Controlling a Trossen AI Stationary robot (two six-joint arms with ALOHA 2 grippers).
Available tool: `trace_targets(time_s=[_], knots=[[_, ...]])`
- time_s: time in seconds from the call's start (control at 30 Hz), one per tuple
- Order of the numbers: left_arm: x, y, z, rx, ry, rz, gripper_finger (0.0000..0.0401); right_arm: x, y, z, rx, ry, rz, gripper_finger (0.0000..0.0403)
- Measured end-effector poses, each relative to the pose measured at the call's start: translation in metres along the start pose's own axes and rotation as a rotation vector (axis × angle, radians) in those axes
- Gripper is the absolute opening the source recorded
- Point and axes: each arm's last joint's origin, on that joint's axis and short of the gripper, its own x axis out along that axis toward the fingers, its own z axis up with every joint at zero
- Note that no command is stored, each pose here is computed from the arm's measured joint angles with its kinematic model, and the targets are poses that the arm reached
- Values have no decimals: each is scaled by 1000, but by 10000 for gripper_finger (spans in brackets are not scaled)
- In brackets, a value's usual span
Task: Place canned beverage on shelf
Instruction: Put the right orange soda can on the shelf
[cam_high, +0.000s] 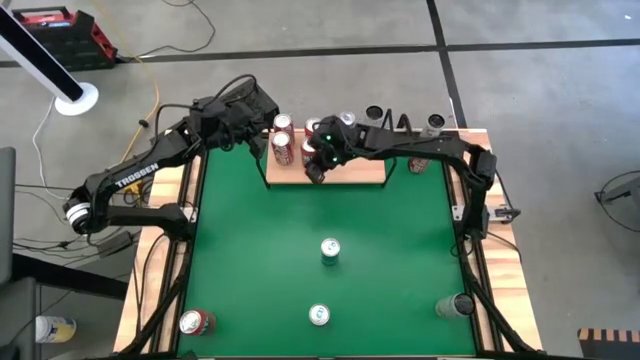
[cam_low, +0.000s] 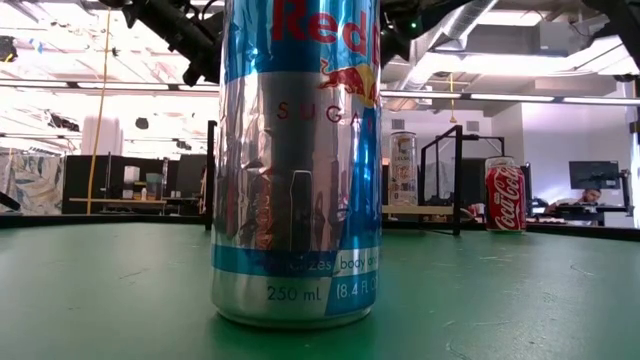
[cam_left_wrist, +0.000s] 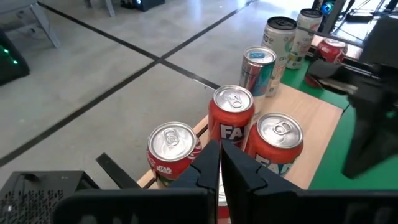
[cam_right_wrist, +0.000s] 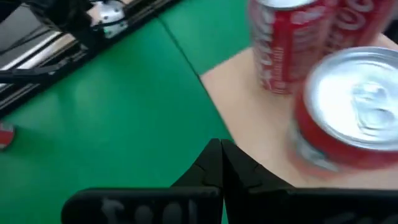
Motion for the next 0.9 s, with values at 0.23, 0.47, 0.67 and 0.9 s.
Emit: trace_targets(time_s=[0.23, 0.47, 0.67, 0.9], knots=[[0, 2, 1, -4, -7, -33, 0, 18, -9, -1, 12, -33, -45, 17], [0, 1, 1, -2, -7, -59, 0, 21, -13, -1, 11, -41, -69, 17], [0, 1, 0, -3, -1, -61, 0, 18, -24, 2, 25, -48, -94, 17], [0, 1, 0, -2, -1, -61, 0, 16, -34, 4, 40, -50, -113, 17]])
